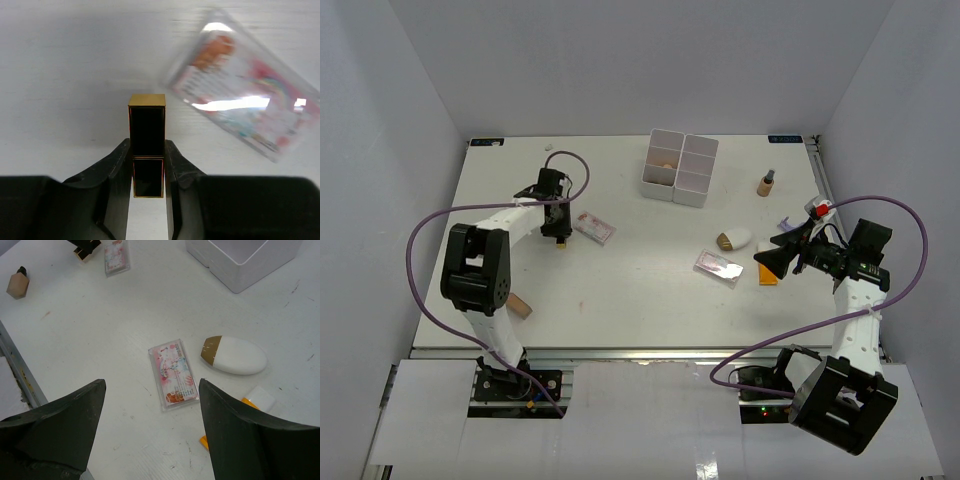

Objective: Organize the makeup

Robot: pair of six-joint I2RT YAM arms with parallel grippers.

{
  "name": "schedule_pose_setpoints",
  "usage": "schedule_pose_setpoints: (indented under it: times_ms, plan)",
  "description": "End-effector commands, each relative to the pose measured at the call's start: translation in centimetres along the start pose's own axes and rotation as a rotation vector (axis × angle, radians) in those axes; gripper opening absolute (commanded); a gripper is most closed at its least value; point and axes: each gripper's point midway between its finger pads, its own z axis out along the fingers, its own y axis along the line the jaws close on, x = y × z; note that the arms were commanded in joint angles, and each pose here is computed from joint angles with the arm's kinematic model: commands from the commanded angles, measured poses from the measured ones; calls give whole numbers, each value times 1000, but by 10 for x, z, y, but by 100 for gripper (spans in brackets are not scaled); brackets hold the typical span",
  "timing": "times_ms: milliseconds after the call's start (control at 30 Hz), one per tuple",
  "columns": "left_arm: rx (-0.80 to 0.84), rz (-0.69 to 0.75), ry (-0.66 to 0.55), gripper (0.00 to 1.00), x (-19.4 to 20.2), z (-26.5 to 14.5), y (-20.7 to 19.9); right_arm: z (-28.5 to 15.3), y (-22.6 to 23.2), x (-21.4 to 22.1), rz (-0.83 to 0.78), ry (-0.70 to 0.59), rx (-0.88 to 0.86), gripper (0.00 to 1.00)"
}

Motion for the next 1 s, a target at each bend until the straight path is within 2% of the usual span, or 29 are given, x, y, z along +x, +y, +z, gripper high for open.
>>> schedule_pose_setpoints:
  times_ms: [0,100,267,467,700,967]
  plan:
    - [158,295,-242,5,-64,-60,-83,-1,4,-1,-14,-14,-12,82]
    - [237,511,-341,5,-86,-78,-130,-2,5,-2,-18,-15,-12,82]
    - [319,750,-439,6,-113,-89,-179,-2,5,-2,-16,-18,-14,81]
    - [385,1002,-548,8,-144,-83,-213,-2,6,-3,-19,-20,-17,82]
    - [383,1132,-645,9,-172,-64,-235,-2,7,-3,-19,-23,-22,82]
    - [352,1179,-776,10,-194,-49,-251,-1,6,-3,-14,-22,-23,82]
